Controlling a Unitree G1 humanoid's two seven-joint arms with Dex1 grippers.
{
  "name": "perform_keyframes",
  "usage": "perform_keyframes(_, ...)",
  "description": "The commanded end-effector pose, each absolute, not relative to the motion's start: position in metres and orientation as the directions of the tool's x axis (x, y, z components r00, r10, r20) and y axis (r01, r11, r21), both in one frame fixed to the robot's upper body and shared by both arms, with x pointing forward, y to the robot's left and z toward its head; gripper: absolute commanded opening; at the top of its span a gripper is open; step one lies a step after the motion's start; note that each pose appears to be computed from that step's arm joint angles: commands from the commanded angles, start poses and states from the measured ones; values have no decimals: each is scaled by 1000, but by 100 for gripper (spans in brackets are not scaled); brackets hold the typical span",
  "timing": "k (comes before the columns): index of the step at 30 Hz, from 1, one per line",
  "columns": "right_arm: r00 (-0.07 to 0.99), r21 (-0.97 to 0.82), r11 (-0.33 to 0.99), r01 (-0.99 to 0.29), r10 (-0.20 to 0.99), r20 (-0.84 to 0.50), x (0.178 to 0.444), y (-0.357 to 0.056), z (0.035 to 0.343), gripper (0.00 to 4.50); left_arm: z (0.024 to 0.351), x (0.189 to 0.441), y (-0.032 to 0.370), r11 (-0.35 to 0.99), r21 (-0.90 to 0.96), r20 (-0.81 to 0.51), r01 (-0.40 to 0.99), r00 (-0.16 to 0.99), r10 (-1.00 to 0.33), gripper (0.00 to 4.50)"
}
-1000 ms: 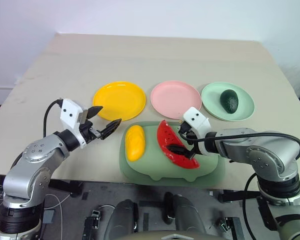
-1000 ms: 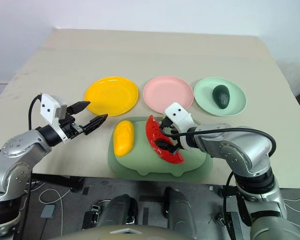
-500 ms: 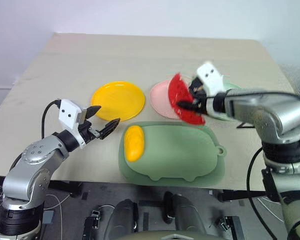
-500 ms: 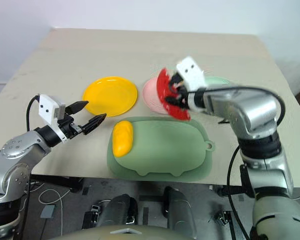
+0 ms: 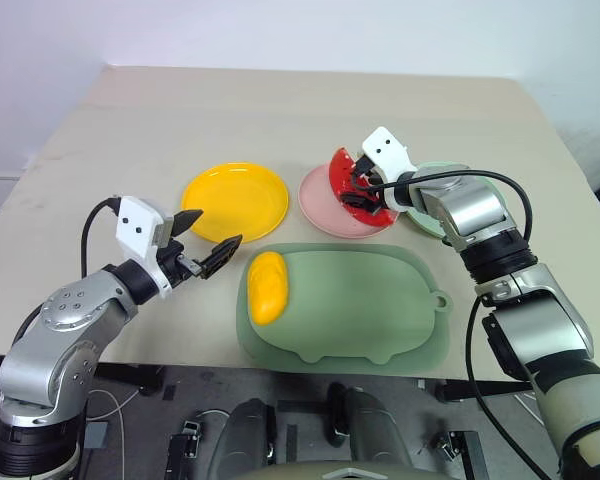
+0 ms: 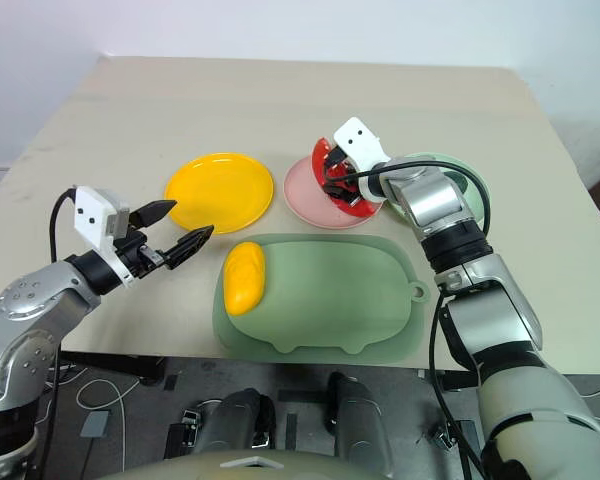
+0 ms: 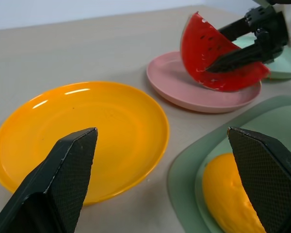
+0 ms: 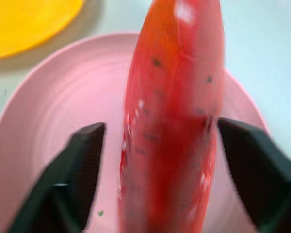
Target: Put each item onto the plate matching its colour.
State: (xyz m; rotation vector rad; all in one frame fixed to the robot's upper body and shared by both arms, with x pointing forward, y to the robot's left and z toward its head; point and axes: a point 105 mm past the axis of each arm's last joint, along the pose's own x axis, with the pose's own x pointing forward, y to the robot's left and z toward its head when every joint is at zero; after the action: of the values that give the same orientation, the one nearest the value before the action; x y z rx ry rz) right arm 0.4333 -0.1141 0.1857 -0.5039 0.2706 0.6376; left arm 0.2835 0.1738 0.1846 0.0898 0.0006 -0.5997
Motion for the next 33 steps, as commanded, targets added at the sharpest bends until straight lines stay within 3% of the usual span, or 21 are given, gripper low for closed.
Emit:
perform_keyframes(1,819,-473,680,-560,541,-192,428,-114,236,449,198,275,171,819,88,-4,567,822,-569,450)
perform_keyframes(6,802,-514,668,-539,593,-69,402,-131,269,449,202,262,151,798,37,-9,602,798,-602,450)
perform_keyframes(10,777,-516,663,-542,629,-7,378,-151,282,449,190,256,135,799,42,-87,600,798,-596,450)
perform_keyframes(18,755,-461,666,-586,655,-14,351,-168,271,449,169,256,100,804,-14,-196,595,787,-586,450)
perform_keyframes(28,619,-350,561,-750,782,-74,310,-163,259,449,133,270,98,863,-94,-383,496,782,-491,450)
perform_keyframes(33,613,-324,559,-764,785,-91,304,-158,247,449,126,277,95,869,-96,-429,486,767,-477,450)
